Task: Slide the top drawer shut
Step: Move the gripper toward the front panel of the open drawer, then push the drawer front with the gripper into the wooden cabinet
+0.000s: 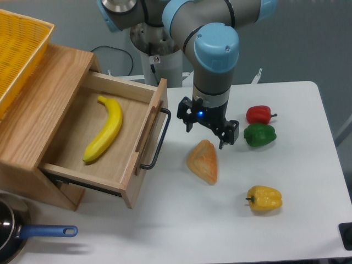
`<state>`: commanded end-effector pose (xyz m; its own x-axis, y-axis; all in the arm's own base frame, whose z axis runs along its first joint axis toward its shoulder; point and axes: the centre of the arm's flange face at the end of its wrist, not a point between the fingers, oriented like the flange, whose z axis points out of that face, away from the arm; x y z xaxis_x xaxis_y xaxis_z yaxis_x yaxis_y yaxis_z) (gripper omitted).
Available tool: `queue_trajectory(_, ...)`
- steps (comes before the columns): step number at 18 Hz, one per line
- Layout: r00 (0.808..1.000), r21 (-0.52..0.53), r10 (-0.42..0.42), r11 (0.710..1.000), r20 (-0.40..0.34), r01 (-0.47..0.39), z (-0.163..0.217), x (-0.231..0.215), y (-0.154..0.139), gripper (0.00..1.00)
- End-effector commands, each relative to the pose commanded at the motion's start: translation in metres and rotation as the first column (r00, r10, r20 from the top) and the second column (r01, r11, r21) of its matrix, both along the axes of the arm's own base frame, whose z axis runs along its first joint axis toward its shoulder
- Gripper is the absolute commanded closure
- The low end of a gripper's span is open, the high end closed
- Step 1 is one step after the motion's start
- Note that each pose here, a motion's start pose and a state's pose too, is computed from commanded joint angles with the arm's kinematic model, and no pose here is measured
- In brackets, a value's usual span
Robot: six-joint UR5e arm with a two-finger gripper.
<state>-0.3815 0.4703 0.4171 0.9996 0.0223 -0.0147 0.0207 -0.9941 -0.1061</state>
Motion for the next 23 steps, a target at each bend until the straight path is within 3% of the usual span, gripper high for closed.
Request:
queue_trajectory(6,0.996,0.029,0.062,0.998,0.064,-0.064,-0.001,0.009,0.005,0.00)
queue_trajectory(23,0.995,0.009,0.040,0.999,0.091,-0.041,0.000,0.053,0.030,0.00)
